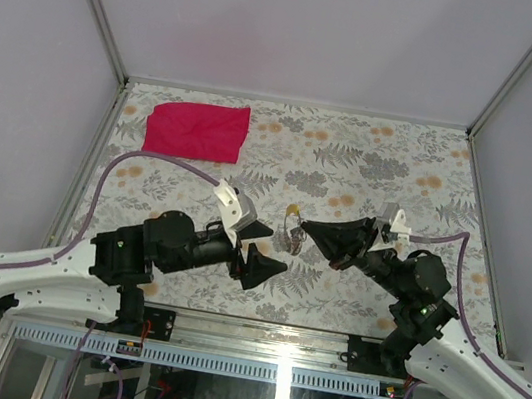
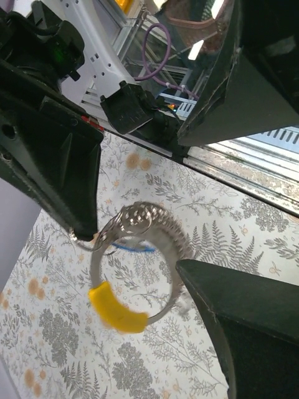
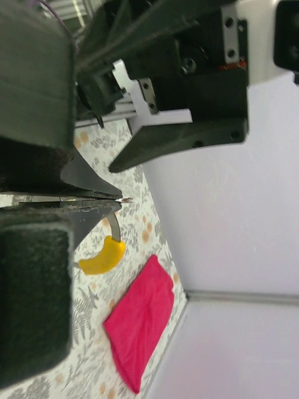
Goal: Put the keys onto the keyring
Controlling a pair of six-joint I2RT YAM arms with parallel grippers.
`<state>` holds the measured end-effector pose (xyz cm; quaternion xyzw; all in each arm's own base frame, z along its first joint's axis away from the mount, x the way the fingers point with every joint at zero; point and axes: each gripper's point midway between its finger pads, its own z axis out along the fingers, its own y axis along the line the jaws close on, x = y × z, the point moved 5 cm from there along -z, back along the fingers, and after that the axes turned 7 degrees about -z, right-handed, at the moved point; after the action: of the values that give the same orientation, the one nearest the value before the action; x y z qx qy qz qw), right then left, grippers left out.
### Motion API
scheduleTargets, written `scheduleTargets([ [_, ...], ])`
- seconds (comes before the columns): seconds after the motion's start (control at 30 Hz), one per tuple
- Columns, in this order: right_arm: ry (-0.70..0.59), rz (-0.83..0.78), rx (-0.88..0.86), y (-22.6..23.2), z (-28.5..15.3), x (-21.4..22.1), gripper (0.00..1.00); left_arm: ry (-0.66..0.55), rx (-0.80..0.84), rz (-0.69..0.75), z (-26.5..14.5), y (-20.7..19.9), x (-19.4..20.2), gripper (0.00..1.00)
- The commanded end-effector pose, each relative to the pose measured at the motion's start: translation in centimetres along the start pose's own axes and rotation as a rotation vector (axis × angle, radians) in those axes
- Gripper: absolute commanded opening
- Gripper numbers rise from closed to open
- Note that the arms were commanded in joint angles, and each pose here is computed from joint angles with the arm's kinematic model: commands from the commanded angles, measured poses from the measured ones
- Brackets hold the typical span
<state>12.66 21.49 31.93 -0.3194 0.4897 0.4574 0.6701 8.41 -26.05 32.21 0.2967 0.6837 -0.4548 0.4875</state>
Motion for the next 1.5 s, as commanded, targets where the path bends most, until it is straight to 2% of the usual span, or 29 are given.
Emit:
scheduleTargets([
  [0.0, -0.092, -0.018, 0.168, -1.9, 0.2, -2.6, 0.0, -0.167, -0.005, -0.075, 1.2, -0.3, -2.0, 0.77],
  [0.27, -0.126, 0.053, 0.256, -2.8, 0.3, -3.5, 0.0, -0.248, -0.158, 0.004, 3.4, 2.1, -1.8, 0.86],
  [0.4, -0.134, 0.09, 0.299, -3.2, 0.3, -3.8, 0.0, -0.255, -0.183, 0.037, 4.6, 2.3, -2.0, 0.92],
  [0.6, -0.147, 0.122, 0.315, -3.3, 0.3, -4.4, 0.0, -0.237, -0.201, 0.065, 6.2, 2.4, -1.7, 0.93],
  [0.93, -0.175, 0.196, 0.272, -2.5, 0.8, -5.8, 0.0, -0.257, -0.319, 0.165, 7.7, 3.9, -2.1, 0.76],
  [1.23, -0.193, 0.214, 0.262, -2.2, 0.8, -6.7, 0.0, -0.271, -0.292, 0.209, 7.2, 3.5, -3.0, 0.53],
  [1.37, -0.201, 0.226, 0.252, -2.1, 0.9, -7.1, 0.0, -0.267, -0.287, 0.212, 7.2, 3.4, -3.1, 0.4],
  [1.47, -0.205, 0.234, 0.243, -1.9, 1.0, -7.4, 0.0, -0.27, -0.29, 0.212, 7.2, 3.5, -3.1, 0.39],
])
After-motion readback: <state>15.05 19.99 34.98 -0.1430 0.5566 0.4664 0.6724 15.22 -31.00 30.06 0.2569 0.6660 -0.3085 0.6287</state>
